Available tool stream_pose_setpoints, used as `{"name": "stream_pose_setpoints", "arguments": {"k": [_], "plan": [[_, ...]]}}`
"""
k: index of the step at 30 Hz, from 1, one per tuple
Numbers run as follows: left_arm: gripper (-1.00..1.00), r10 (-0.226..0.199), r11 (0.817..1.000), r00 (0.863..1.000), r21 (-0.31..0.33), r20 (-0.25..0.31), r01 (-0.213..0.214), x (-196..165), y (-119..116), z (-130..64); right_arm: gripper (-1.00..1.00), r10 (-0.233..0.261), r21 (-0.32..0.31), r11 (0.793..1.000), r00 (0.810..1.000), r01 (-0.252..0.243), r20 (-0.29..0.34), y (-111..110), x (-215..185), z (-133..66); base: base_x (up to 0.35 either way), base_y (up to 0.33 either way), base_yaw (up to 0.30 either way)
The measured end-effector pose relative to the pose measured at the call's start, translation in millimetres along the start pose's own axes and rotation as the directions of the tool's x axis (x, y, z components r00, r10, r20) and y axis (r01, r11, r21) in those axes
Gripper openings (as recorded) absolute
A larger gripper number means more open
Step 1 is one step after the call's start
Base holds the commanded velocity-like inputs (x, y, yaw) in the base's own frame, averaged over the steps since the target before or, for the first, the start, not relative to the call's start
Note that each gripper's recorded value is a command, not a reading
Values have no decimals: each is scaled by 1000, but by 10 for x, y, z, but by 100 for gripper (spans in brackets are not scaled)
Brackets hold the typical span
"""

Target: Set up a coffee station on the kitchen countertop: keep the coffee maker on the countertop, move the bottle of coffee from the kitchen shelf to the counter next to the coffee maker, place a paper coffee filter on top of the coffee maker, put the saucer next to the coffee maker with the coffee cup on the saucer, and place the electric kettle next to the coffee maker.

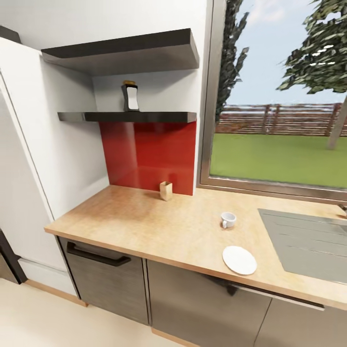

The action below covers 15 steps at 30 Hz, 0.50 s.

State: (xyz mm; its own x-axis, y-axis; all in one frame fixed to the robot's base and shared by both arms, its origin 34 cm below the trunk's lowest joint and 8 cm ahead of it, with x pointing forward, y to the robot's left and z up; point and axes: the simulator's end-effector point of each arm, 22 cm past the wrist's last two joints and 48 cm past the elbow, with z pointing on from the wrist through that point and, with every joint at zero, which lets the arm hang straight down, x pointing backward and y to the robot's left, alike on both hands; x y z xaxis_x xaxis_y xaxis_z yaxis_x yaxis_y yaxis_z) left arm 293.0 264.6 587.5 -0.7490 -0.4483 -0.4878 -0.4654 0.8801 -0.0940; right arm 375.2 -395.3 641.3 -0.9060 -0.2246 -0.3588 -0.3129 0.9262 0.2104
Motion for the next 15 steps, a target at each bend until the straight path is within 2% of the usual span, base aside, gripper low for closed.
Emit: {"name": "stream_pose_setpoints", "arguments": {"k": [10, 15], "plan": [[100, 0, 1000, 1000, 1, 0, 0, 0, -2, 0, 100, 1, -10, 1000, 1000, -1, 5, 75, -21, 44, 0, 311, -6], [100, 1, 1000, 1000, 2, 0, -1, 0, -4, 0, 100, 1, -11, 1000, 1000, -1, 5, 81, -22, 47, 0, 275, -146]]}}
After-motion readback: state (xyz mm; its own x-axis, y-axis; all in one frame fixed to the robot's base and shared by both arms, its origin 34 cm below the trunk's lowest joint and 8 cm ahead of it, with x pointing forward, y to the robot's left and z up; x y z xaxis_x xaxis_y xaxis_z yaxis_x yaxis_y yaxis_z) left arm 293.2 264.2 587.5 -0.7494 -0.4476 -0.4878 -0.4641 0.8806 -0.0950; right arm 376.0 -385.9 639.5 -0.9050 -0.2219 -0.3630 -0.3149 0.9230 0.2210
